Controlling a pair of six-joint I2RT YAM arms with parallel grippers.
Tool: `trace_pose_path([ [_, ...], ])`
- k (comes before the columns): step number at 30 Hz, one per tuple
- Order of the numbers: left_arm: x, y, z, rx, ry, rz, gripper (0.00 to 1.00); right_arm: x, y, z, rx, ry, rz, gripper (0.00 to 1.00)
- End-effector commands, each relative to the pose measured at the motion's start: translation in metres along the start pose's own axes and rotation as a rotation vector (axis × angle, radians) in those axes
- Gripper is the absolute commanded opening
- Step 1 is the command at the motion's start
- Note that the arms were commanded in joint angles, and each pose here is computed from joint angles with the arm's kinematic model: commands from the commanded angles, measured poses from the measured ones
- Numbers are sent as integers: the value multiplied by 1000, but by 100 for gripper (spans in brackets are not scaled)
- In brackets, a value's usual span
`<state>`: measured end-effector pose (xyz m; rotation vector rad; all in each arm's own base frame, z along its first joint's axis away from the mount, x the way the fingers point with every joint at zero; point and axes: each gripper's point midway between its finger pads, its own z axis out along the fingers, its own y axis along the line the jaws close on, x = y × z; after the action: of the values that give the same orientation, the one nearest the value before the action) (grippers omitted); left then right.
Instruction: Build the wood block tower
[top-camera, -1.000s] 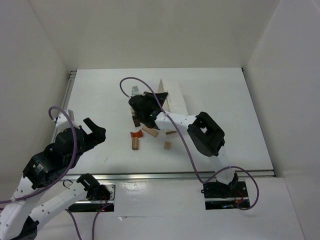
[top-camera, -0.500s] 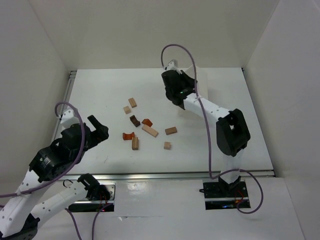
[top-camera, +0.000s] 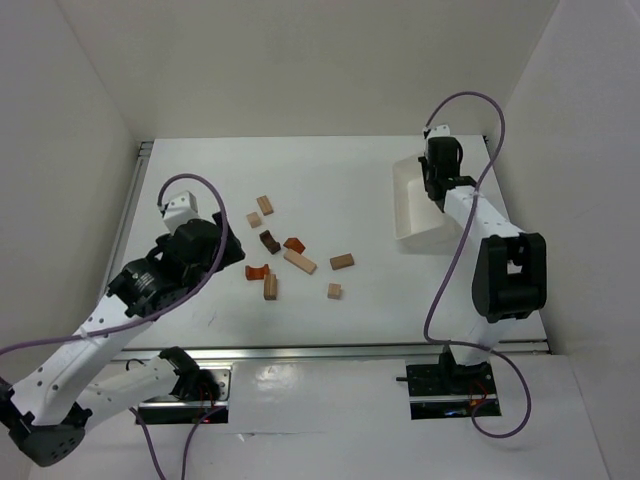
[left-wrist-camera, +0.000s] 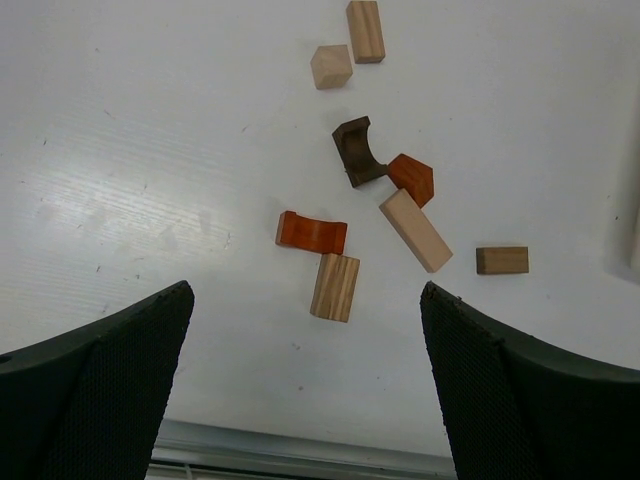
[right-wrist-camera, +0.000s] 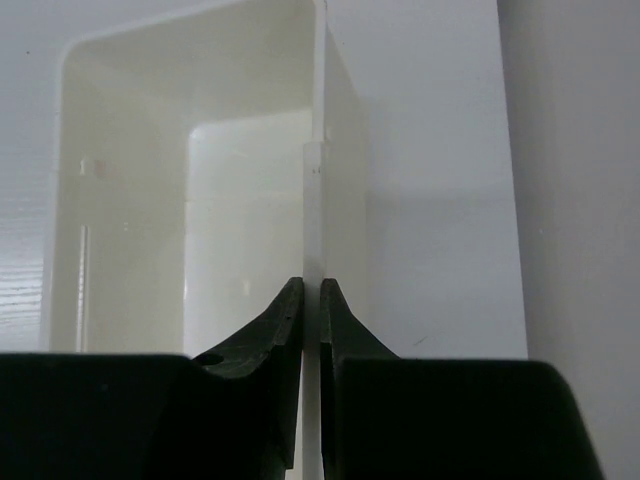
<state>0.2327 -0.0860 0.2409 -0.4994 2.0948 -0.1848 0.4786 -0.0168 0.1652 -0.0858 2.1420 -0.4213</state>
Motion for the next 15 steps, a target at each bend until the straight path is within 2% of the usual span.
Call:
trace_pose_path([
  [1,-14,-20,6,31,-32,14,100,-37,6,9,-110,-147,83,0],
  [3,-19,-30,11,36,-37,23,100,-27,-17,19,-86,-123,150,0],
  [8,-10,-45,37,-20,16,87,100,-2,-47,40,-1,-60,202,0],
  [12,-14,-60,49,-14,11,124,100,5,-60,54,-24,-15,248,0],
  [15,-21,-70,55,-7,9,120,100,14,-69,67,47,32,242,0],
])
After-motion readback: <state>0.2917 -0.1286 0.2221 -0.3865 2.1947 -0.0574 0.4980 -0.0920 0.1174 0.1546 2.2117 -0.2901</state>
